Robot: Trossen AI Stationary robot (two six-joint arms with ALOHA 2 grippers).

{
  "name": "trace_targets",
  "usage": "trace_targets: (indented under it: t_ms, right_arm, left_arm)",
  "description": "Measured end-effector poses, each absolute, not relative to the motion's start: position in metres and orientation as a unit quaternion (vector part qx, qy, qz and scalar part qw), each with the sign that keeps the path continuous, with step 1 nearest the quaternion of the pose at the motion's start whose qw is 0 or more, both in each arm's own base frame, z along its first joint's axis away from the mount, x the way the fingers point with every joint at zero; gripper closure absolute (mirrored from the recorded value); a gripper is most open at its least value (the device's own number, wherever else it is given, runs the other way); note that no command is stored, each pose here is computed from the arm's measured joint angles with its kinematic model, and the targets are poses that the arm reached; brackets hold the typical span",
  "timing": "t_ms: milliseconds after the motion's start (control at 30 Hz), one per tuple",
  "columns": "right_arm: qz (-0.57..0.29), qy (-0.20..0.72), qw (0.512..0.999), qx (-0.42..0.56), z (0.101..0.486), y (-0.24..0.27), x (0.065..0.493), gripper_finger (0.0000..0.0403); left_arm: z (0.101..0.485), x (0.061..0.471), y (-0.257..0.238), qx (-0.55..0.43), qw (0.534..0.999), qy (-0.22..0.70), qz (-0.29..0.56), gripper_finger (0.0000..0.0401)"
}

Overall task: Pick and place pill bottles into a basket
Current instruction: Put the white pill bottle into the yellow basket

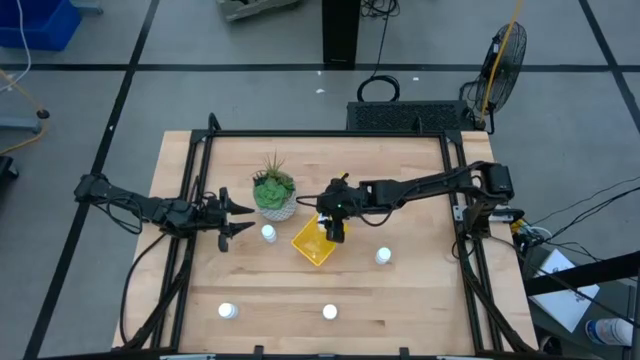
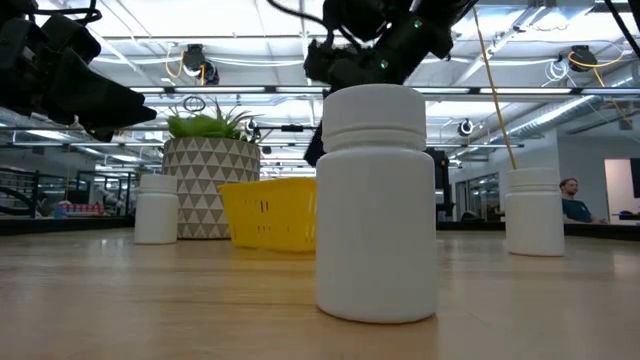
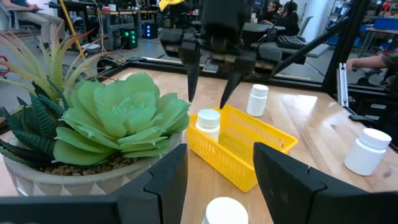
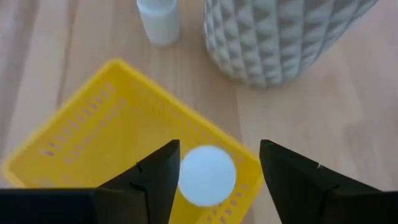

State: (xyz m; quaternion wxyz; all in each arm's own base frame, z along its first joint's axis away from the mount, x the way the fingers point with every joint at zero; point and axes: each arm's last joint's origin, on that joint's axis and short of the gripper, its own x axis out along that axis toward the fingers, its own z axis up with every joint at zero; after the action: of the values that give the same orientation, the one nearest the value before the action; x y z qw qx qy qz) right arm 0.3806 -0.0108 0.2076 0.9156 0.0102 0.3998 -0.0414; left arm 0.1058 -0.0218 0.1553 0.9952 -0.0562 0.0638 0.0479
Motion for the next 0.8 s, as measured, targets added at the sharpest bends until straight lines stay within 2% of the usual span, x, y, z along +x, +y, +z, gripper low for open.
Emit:
trace_targets:
  t_ms: [300,500,667,800]
  right_arm:
    - [-0.026,0.290,0.957,0.006,0.267,0.001,0.366,0.0192]
    - [0.004,0.174,0.984,-0.021,0.324,0.017,0.341,0.0189]
    - [0.013,0.112,0.993,-0.045,0.357,0.022,0.319,0.0184]
    - [-0.013,0.092,0.994,-0.057,0.368,0.020,0.306,0.0179]
  left_arm:
    - [0.157,0.106,-0.022,-0.064,0.995,0.053,0.048,0.0215]
    - [0.156,0.106,-0.023,-0.128,0.989,0.060,0.035,0.0215]
    - [0.168,0.106,-0.023,-0.131,0.981,0.136,0.044,0.0215]
    - [0.187,0.114,-0.026,-0.108,0.975,0.187,0.052,0.0215]
